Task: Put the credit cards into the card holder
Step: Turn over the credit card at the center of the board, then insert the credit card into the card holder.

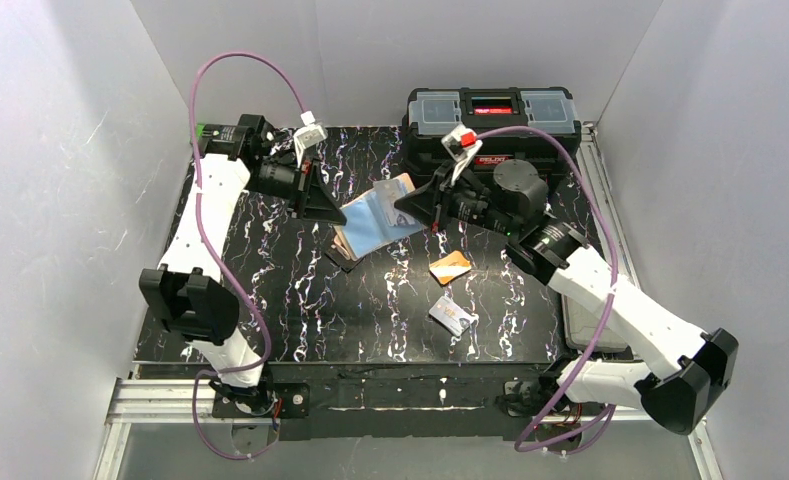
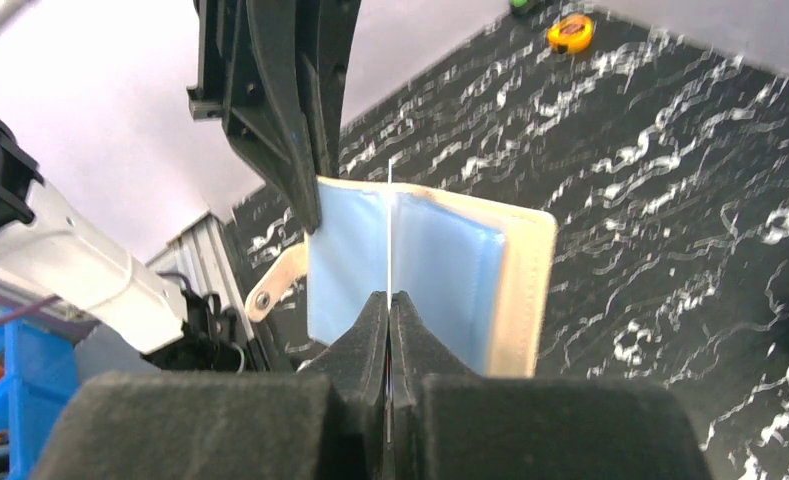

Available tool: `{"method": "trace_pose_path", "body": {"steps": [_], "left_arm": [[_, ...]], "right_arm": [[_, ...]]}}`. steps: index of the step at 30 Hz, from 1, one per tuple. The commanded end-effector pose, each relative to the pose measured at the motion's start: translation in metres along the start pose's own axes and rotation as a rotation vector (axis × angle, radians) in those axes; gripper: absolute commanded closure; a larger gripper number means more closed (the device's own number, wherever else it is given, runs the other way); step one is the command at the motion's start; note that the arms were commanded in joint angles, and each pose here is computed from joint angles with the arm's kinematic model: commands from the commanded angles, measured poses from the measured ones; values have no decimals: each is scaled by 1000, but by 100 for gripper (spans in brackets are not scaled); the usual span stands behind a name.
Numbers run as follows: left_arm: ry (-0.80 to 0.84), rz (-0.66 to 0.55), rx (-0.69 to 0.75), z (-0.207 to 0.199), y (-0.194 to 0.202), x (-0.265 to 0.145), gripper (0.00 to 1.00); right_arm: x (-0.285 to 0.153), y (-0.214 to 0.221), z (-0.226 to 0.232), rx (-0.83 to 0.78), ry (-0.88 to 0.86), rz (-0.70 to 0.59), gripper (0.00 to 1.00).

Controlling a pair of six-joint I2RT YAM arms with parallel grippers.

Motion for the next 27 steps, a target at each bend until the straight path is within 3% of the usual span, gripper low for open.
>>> {"method": "trace_pose_path", "body": {"steps": [1,11,27], "left_arm": [[119,-106,-1,-49,-7,-3,100],[172,-181,35,-67,-8,-3,100],[164,-187,27,-64,-8,-2,100]], "right_arm": [[-11,-32,11,-49,11,-175,99],[-6,-33,17,-15,-27,-195,99],[-3,-32,24,35,-109,-243,99]]}}
Point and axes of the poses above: each gripper's point midway between its finger pads, its own x axis out along the fingers, its own z axis along the line the jaws close on, y = z × x, the point moved 10 cm from there along -x, back along the fingers, and after that the axes turned 7 degrees about -x, right-handed, at the moved point
